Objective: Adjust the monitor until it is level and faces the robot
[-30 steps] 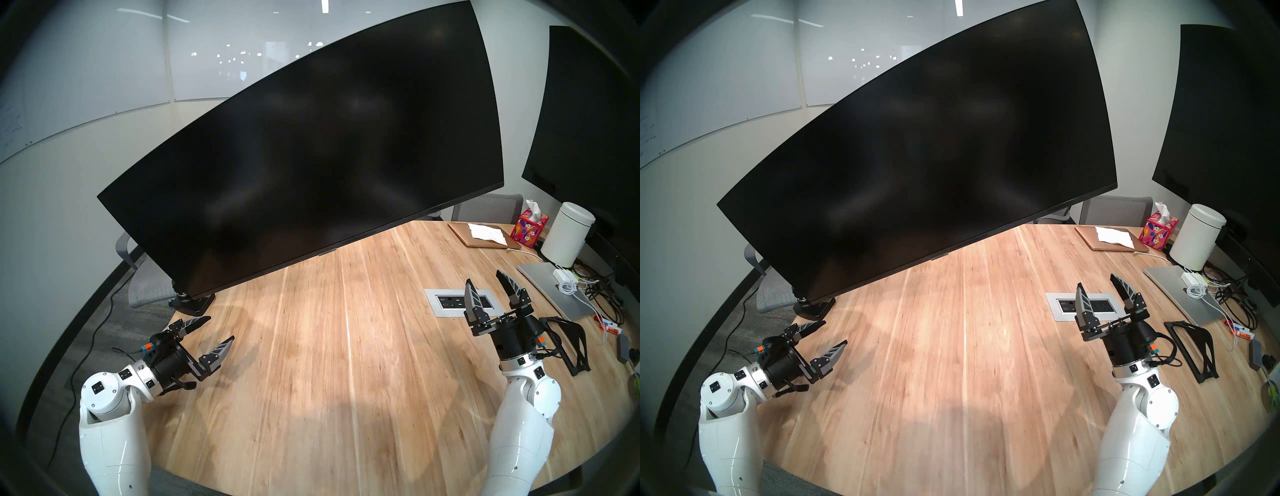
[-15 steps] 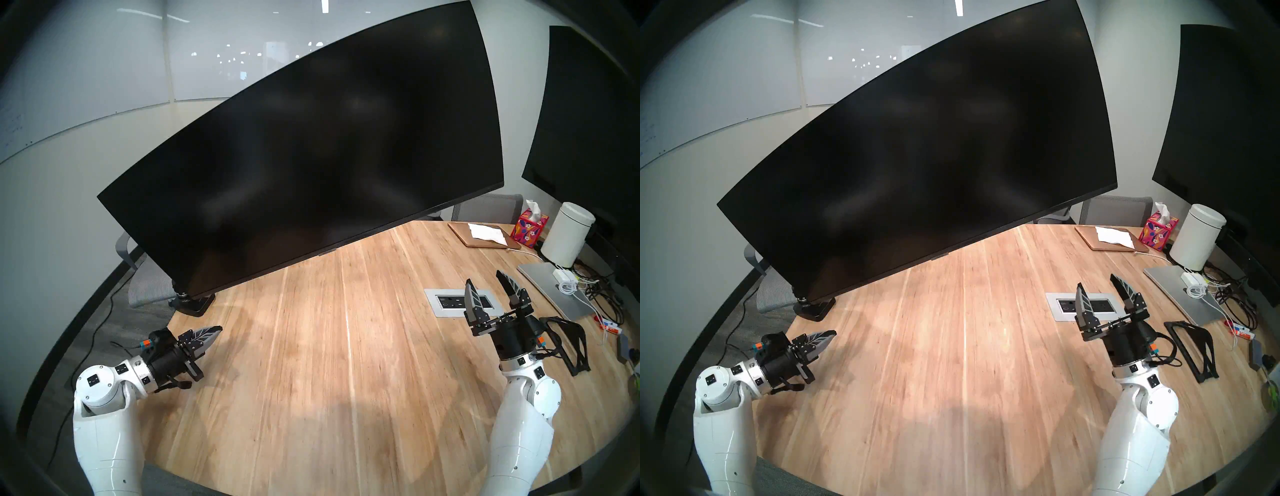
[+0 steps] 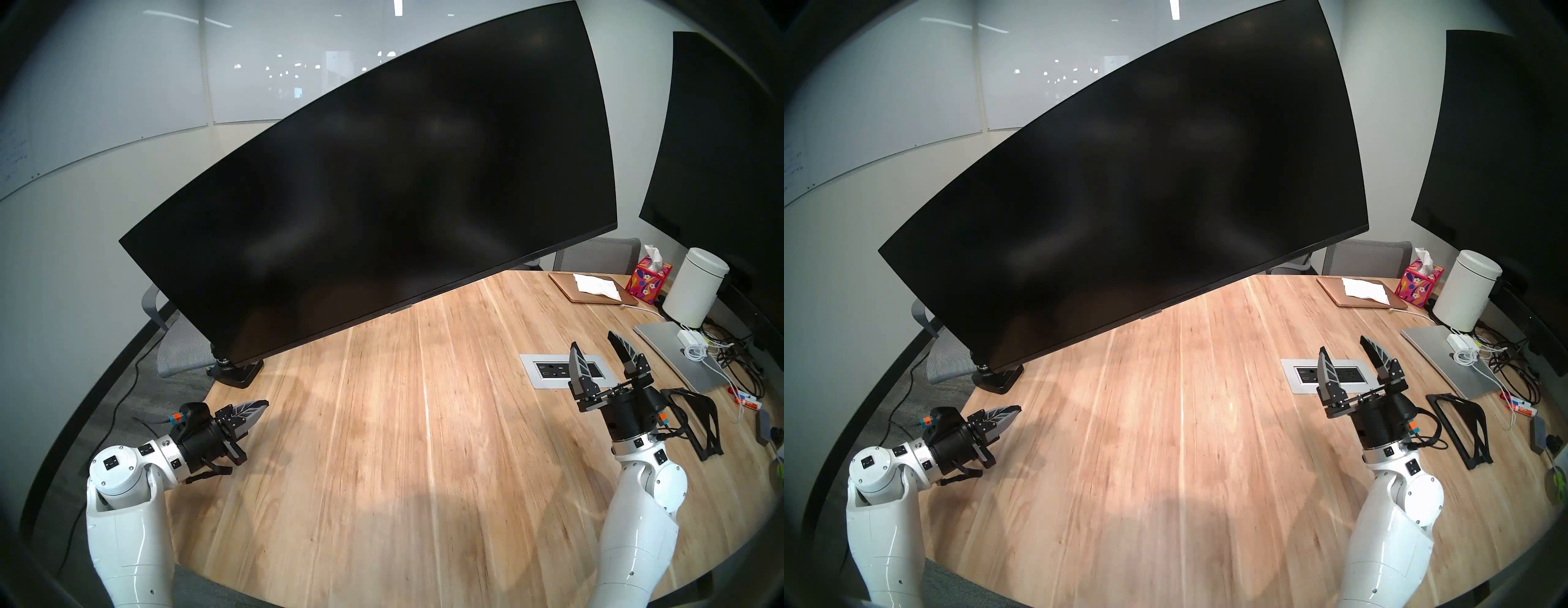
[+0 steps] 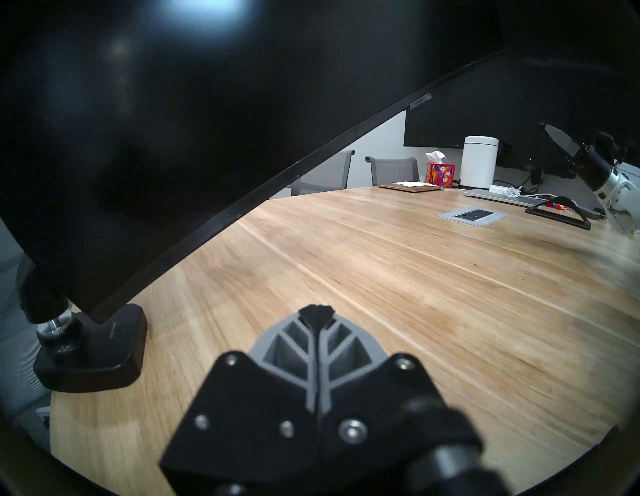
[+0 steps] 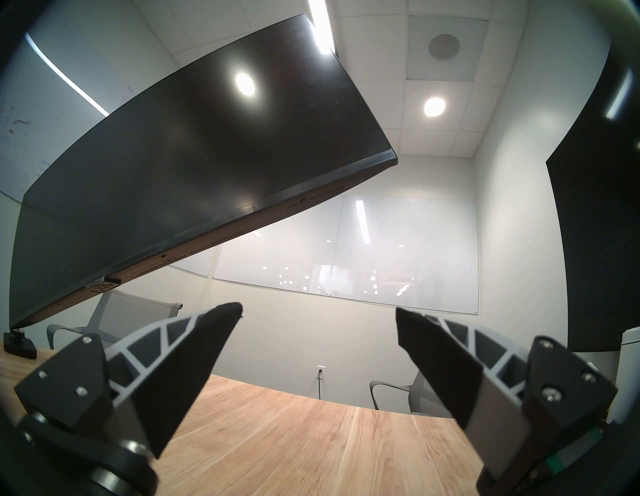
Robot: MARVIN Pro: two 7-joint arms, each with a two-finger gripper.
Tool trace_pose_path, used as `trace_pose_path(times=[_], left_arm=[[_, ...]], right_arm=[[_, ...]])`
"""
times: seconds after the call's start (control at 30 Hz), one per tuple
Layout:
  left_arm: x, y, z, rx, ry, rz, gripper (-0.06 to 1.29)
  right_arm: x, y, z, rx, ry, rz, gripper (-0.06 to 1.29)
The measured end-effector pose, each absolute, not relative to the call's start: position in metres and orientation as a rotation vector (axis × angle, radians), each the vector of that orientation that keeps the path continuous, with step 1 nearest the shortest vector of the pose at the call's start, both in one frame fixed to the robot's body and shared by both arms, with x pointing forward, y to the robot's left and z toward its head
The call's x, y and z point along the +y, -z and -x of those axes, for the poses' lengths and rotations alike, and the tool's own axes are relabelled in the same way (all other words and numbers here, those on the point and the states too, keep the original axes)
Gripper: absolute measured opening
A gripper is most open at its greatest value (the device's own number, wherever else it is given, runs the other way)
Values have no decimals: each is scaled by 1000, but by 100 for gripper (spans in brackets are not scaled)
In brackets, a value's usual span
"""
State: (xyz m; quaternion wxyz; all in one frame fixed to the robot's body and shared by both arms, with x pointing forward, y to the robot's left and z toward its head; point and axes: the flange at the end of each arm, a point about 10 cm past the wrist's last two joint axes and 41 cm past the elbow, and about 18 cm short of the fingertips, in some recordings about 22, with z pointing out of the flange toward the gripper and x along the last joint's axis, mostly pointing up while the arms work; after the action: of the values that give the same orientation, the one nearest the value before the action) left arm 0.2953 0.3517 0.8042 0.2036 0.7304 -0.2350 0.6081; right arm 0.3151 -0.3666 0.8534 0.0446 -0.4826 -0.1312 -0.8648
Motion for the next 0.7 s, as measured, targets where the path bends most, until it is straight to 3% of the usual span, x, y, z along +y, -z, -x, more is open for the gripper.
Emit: trace_pose_path(times=[0.7], left_arm=[[350, -807, -295, -591, -1656, -2032, -2]], right_arm=[[-367, -853, -315, -401, 2642, 1475, 122]])
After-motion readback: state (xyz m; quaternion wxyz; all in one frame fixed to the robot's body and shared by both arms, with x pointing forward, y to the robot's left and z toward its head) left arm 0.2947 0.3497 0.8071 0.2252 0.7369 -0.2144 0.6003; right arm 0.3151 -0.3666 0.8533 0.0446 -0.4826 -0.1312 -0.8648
